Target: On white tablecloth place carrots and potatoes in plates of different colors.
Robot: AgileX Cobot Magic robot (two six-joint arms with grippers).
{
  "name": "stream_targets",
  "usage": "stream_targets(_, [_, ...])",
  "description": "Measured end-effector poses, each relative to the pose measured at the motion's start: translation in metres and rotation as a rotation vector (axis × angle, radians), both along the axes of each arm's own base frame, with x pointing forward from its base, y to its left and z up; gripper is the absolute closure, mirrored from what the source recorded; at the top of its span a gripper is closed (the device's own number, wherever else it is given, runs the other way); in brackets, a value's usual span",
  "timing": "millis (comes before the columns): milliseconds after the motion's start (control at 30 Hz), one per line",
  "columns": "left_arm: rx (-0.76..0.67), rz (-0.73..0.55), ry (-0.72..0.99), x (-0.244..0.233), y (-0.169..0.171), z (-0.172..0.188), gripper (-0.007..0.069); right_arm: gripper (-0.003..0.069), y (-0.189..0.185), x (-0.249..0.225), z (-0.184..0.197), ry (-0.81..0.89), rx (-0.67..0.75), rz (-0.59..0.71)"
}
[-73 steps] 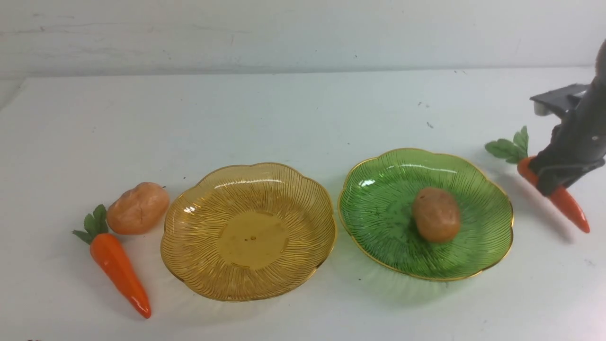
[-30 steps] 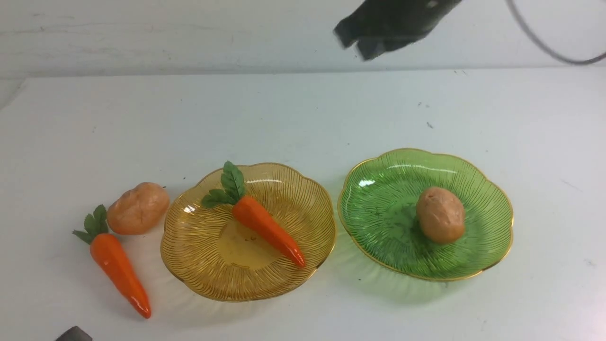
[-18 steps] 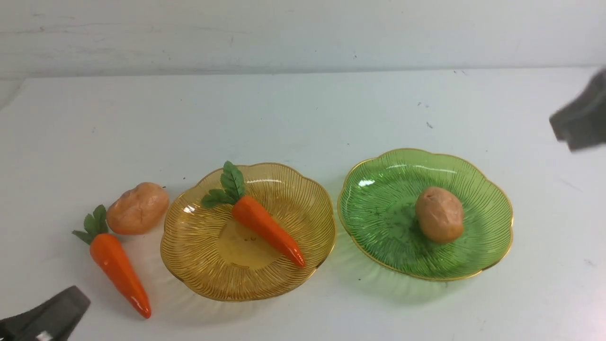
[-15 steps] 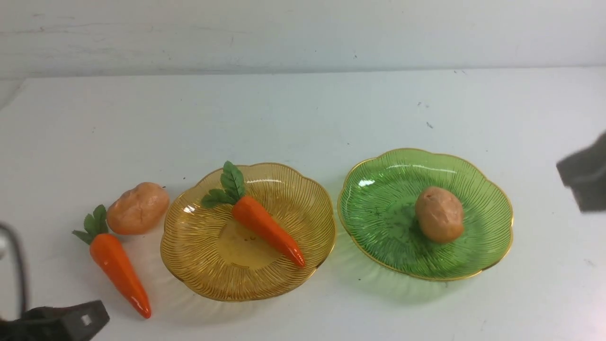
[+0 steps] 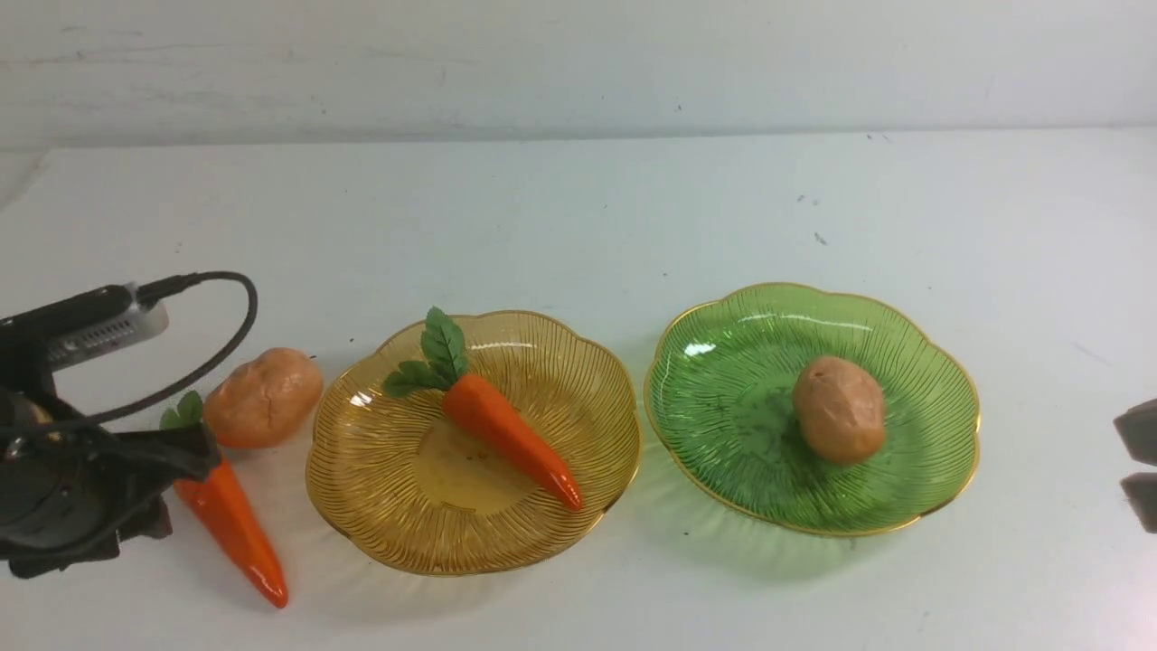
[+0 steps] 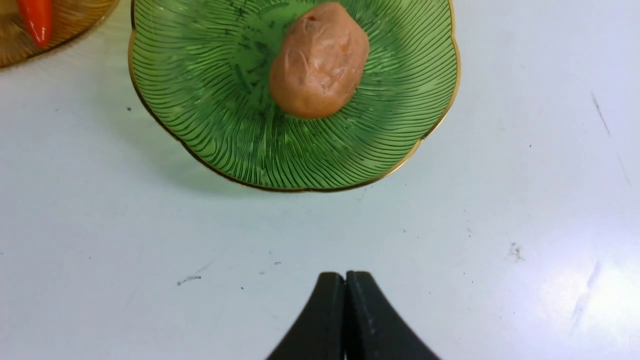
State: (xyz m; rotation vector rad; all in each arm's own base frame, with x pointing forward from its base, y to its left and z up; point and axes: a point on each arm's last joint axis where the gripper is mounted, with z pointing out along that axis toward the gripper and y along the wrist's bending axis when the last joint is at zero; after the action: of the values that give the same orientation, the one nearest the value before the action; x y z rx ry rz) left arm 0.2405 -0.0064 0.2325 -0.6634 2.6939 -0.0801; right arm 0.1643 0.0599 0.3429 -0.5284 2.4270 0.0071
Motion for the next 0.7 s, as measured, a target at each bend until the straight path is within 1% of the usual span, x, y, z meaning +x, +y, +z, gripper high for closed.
stream_targets(100, [0.001,0.003,0.019,0.009,0.000,-0.006,0.0201,0.0674,0.000,0.000,0.001,-0.008,0.004,0.000])
stream_targets(133, [0.000,0.002,0.020,0.015,-0.001,-0.012,0.0160,0.0674,0.000,0.000,0.001,-0.013,0.006,0.001])
stream_targets(200, [-0.003,0.000,0.010,0.025,-0.001,-0.023,0.0106,0.0674,0.000,0.000,0.002,-0.021,0.008,0.002])
stream_targets(300, [-0.009,0.003,-0.001,0.038,-0.002,-0.038,0.0082,0.0674,0.000,0.001,0.002,-0.024,0.007,0.002])
stream_targets(500, [-0.019,0.032,0.069,0.052,-0.003,-0.077,0.0086,0.0674,0.000,0.000,0.001,-0.016,0.004,0.001])
stream_targets(567, [-0.013,0.035,0.108,0.052,-0.003,-0.086,0.0113,0.0674,0.000,0.000,0.001,-0.013,0.002,0.000])
stream_targets(633, [-0.006,0.029,0.118,0.054,-0.003,-0.087,0.0170,0.0674,0.000,0.000,0.001,-0.009,0.001,0.000])
stream_targets(700, [0.007,0.014,0.138,0.053,-0.002,-0.086,0.0245,0.0674,-0.001,-0.001,0.001,-0.006,0.000,-0.001])
